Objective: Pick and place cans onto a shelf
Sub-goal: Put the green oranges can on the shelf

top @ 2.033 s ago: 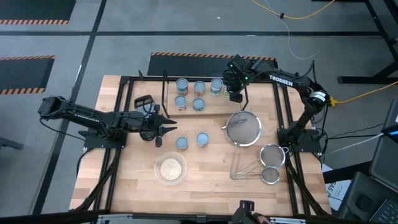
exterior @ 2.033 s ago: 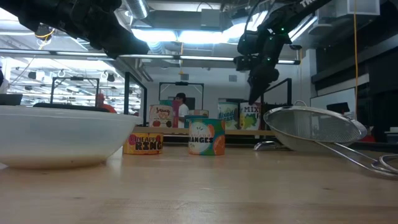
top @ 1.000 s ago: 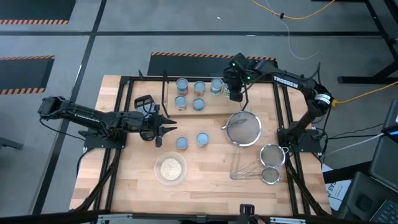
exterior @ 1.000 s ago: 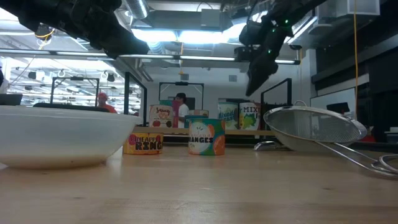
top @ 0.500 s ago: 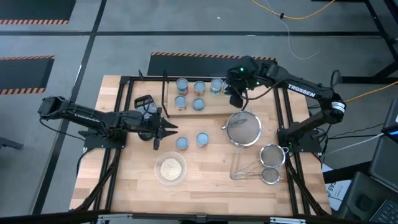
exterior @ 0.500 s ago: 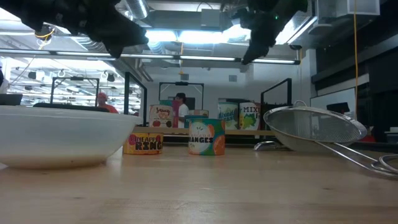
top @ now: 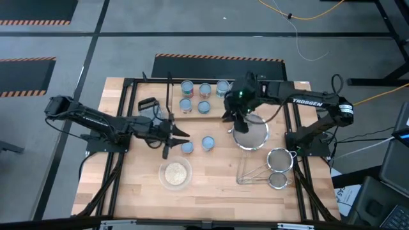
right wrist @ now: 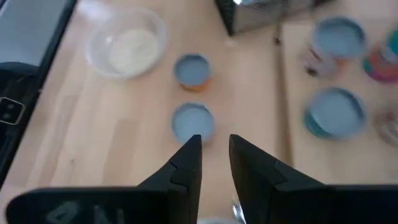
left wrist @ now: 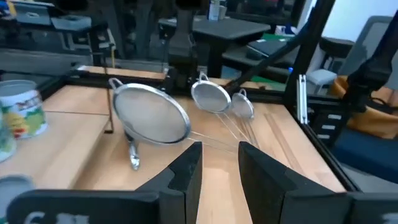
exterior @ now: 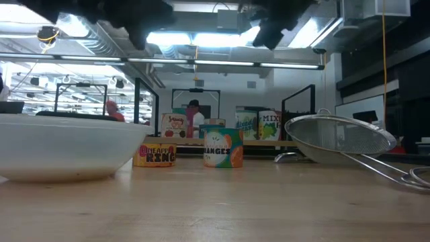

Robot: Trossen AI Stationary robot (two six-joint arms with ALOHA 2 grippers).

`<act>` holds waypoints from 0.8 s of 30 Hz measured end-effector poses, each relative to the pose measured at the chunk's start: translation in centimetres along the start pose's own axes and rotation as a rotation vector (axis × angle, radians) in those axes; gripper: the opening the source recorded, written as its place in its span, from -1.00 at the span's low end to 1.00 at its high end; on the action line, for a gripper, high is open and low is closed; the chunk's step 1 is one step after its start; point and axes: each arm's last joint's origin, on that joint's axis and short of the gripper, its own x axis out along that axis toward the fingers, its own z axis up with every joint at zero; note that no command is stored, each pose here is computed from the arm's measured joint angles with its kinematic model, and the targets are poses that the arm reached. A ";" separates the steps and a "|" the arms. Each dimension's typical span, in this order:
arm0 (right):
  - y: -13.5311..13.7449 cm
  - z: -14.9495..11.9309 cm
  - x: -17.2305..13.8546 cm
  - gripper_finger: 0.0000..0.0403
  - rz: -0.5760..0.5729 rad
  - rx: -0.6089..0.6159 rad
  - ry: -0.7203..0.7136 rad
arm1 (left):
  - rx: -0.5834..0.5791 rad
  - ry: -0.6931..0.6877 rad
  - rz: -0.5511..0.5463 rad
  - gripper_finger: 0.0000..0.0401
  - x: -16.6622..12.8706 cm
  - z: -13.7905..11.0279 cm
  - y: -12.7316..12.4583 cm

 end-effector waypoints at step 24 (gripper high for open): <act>7.4 0.9 10.9 -0.57 0.173 -0.190 0.040 | 0.048 0.484 -0.018 -0.51 6.4 -3.1 -1.4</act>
